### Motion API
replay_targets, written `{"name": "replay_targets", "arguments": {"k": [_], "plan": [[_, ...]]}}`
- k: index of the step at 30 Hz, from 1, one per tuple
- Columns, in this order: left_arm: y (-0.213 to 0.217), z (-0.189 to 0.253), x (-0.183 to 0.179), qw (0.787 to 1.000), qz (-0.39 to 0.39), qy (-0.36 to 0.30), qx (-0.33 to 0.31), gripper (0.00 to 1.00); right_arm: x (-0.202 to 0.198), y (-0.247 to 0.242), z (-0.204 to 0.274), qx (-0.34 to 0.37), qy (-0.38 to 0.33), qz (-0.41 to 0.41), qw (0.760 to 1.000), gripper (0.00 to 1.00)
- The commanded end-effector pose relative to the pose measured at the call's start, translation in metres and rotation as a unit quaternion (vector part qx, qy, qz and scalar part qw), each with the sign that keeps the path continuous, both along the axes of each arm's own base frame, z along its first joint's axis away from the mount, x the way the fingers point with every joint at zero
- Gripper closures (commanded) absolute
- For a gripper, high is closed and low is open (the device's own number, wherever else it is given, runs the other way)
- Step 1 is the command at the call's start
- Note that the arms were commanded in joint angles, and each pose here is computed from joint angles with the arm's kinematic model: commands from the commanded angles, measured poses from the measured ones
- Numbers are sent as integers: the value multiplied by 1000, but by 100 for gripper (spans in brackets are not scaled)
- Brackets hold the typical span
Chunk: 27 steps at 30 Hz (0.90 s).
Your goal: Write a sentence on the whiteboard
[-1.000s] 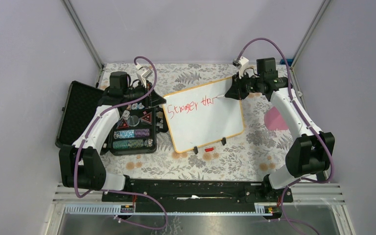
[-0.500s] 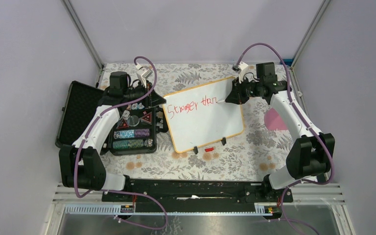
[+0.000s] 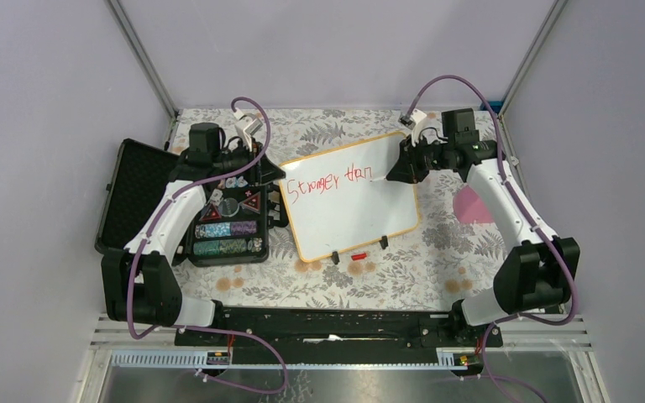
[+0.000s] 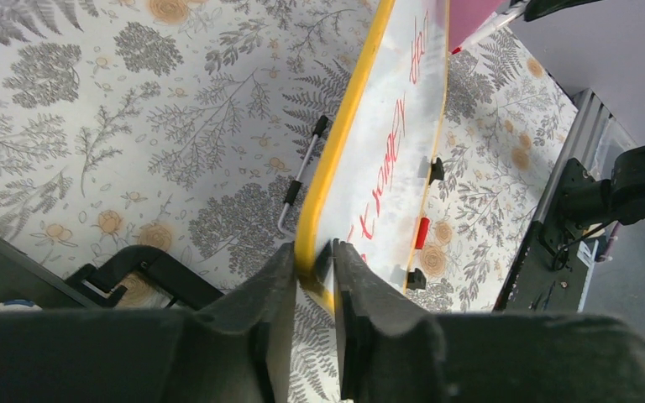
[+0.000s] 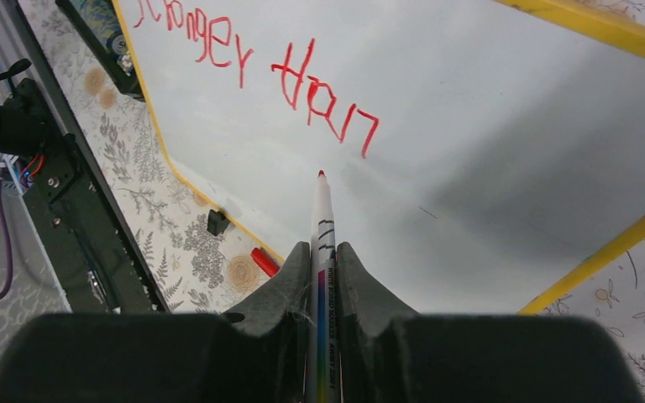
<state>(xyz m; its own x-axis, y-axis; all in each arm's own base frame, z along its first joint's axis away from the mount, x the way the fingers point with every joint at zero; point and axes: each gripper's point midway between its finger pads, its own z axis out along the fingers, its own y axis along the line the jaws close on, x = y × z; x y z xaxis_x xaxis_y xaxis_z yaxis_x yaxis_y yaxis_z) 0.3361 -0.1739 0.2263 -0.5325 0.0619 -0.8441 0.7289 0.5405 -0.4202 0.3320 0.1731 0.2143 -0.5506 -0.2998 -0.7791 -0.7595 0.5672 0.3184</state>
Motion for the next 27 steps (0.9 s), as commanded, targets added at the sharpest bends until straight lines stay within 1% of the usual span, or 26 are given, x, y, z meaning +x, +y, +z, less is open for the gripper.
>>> {"name": "replay_targets", "arguments": {"k": [1, 6, 9, 13, 17, 21, 24, 27], "plan": [[-5, -6, -4, 1000, -13, -4, 21, 72, -16, 14, 33, 28, -26, 34, 999, 100], [0, 0, -4, 1000, -8, -8, 26, 52, -32, 30, 36, 36, -9, 67, 997, 100], [8, 3, -5, 1000, -4, -4, 20, 44, -45, 44, 32, 30, 0, 91, 995, 100], [22, 6, -10, 1000, 4, -7, 12, 37, -63, 61, 28, 32, 13, 119, 992, 100], [29, 4, -22, 1000, 6, -11, 0, 34, -75, 75, 26, 36, 17, 136, 990, 100], [36, -2, -33, 999, 12, -4, -35, 33, -85, 88, 19, 42, 34, 150, 987, 100], [33, -9, -39, 998, 11, 0, -62, 33, -87, 93, 9, 48, 39, 142, 988, 100], [31, -15, -43, 998, 7, 5, -70, 33, -83, 96, 1, 56, 31, 129, 990, 100]]}}
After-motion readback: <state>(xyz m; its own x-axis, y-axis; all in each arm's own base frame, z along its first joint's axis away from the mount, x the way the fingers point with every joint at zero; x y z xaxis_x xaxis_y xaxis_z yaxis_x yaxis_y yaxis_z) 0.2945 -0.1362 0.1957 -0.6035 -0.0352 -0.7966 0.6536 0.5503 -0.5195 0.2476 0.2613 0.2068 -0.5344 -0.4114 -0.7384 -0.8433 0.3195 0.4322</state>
